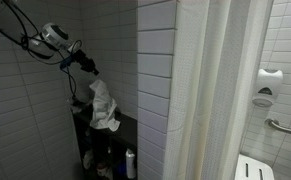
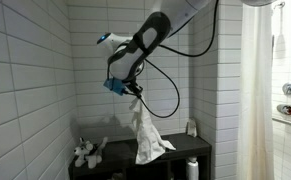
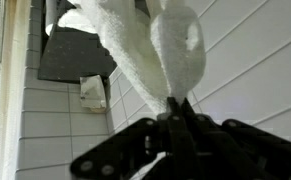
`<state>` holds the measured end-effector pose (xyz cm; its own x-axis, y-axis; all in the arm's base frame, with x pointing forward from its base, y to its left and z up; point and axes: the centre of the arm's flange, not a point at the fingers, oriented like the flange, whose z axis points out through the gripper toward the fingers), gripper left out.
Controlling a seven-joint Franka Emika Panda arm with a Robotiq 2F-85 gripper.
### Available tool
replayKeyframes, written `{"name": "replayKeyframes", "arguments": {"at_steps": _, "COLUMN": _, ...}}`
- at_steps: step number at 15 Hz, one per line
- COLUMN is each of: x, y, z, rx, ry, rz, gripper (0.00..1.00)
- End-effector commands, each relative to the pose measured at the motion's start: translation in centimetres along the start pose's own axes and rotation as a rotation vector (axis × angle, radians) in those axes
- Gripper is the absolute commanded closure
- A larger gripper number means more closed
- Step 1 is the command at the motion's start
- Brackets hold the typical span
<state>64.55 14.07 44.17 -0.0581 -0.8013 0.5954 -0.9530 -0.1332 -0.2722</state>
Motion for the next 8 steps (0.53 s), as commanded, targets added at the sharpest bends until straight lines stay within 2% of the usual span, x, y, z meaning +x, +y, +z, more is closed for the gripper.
{"name": "replayKeyframes", "arguments": {"at_steps": 1, "x": 2.4, "y": -1.8, "z": -1.4, "rx": -0.003, "ry": -0.014, "rz": 0.006, "gripper": 0.66}}
{"name": "replayKeyframes", "arguments": {"at_steps": 3, "x": 2.2, "y": -1.5, "z": -1.8, "rx": 0.030, "ry": 0.035, "rz": 0.009, "gripper": 0.54}}
{"name": "replayKeyframes", "arguments": {"at_steps": 8, "x": -0.1, "y": 0.0, "z": -2.7, "rx": 0.107, "ry": 0.063, "rz": 0.010, "gripper": 0.19}}
